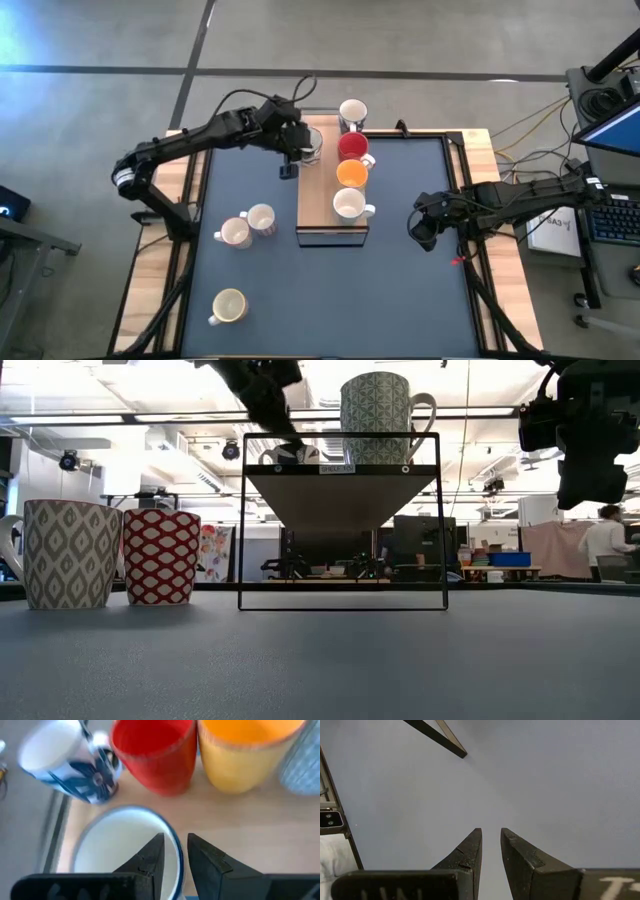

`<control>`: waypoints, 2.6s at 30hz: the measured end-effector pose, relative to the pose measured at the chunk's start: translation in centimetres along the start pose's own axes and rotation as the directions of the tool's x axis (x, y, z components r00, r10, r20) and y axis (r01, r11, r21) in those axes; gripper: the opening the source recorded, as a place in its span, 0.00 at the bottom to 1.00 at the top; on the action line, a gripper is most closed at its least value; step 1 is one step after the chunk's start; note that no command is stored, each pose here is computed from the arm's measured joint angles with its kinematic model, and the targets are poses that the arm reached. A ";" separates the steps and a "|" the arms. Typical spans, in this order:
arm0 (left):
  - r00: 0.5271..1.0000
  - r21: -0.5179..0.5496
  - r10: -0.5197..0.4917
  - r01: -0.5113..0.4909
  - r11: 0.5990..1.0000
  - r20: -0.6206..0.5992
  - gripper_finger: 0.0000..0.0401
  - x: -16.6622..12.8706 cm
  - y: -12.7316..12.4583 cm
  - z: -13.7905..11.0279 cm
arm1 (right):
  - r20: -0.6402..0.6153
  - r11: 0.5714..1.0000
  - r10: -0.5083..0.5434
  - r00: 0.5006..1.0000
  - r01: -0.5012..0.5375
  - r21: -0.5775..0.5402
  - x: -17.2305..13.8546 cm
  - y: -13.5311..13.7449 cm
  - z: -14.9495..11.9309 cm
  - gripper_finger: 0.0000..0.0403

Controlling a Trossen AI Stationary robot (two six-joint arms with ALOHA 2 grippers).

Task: Place coffee mugs
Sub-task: Put the blue patterned mug on the shelf

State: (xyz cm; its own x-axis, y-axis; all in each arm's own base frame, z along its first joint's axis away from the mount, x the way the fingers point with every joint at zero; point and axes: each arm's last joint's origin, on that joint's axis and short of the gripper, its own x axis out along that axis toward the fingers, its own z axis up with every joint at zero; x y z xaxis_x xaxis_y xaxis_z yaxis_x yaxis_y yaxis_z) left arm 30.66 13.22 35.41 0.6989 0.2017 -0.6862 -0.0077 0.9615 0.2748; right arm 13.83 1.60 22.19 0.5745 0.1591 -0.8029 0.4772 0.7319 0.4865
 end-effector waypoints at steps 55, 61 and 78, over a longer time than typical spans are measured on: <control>0.929 -0.454 0.352 -0.363 0.814 -0.112 0.21 0.4 -1.7 -3.2 | 0.000 1.000 0.000 1.000 0.000 0.000 0.0 0.0 0.0 0.15; 0.926 -0.460 0.362 -0.367 0.808 -0.103 0.18 1.6 -1.3 -3.1 | 0.000 1.000 0.000 1.000 0.000 0.000 0.0 0.0 0.0 0.15; 0.902 -0.484 0.424 -0.406 0.775 -0.078 0.15 2.9 0.9 -3.5 | 0.000 1.000 0.000 1.000 0.000 0.000 0.0 0.0 0.0 0.15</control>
State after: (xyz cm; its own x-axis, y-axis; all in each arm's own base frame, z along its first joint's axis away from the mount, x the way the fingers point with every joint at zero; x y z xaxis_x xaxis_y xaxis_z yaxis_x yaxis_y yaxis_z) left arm 30.18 15.32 31.29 0.5718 0.6046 -0.5546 -0.6360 0.7537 0.1659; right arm 13.83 1.60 22.19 0.5748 0.1591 -0.8027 0.4770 0.7319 0.4867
